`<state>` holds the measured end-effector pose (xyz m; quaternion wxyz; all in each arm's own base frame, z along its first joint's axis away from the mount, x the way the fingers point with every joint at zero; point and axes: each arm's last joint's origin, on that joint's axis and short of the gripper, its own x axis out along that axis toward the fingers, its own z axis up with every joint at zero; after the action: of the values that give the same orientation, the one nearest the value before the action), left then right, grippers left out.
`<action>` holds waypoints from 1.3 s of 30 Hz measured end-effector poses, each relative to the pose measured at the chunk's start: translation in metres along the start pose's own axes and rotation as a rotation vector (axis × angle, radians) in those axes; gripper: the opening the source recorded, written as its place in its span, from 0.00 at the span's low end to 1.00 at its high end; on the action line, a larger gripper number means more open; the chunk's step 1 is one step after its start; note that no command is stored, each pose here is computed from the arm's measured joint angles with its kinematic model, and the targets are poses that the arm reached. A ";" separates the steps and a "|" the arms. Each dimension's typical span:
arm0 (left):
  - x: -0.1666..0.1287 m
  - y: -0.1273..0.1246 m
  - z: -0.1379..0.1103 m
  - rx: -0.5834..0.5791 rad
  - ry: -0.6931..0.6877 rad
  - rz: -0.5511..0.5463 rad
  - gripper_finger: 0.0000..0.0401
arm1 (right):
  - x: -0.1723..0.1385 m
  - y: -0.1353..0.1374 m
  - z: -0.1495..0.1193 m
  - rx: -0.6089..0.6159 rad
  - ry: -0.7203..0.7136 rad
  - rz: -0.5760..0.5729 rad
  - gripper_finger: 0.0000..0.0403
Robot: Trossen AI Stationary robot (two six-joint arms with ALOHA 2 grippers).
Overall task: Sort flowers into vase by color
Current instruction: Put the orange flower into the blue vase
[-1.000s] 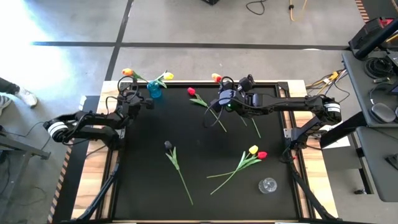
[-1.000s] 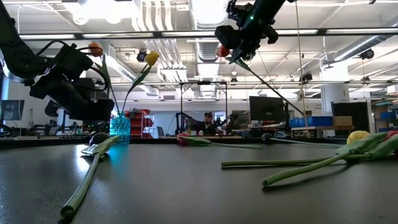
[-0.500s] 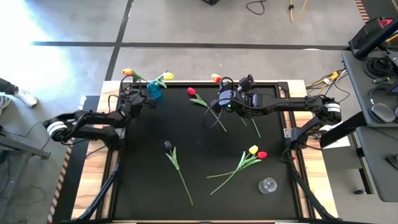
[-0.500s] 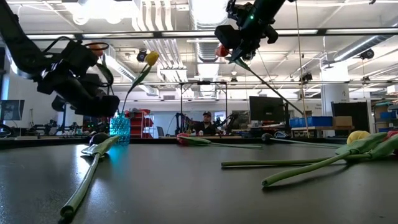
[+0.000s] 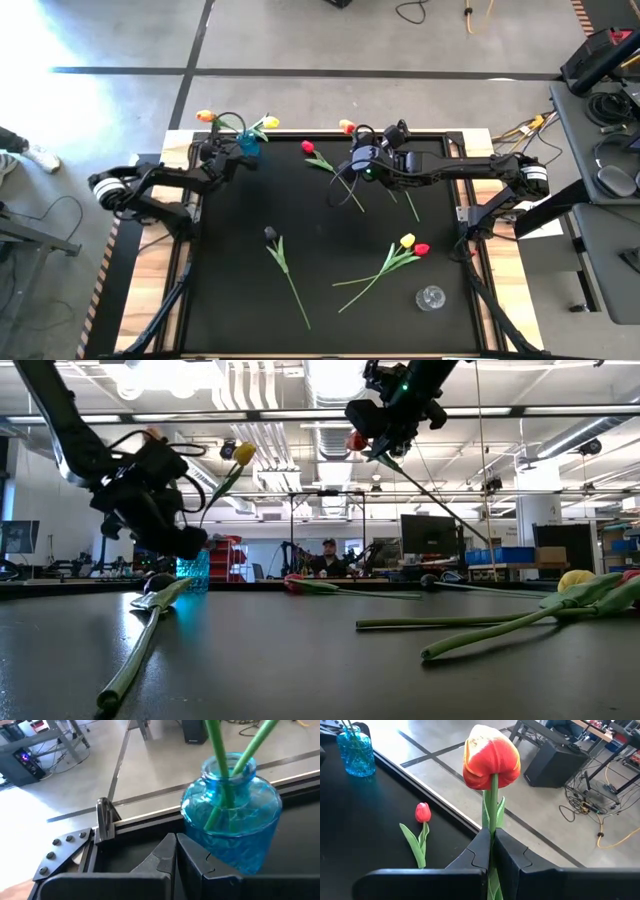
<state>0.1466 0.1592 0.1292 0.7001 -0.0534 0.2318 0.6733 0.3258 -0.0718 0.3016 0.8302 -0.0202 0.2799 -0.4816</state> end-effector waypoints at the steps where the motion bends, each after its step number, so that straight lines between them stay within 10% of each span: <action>1: 0.001 -0.003 0.000 0.002 -0.001 -0.006 0.00 | 0.000 0.000 0.000 0.000 0.000 0.000 0.03; 39: -0.012 -0.018 -0.013 -0.100 -0.044 -0.381 0.00 | -0.008 0.007 -0.001 -0.033 -0.011 0.027 0.03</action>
<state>0.1613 0.1418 0.1181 0.8162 -0.1163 0.1686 0.5402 0.3279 -0.0611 0.3017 0.8377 -0.0325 0.2835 -0.4656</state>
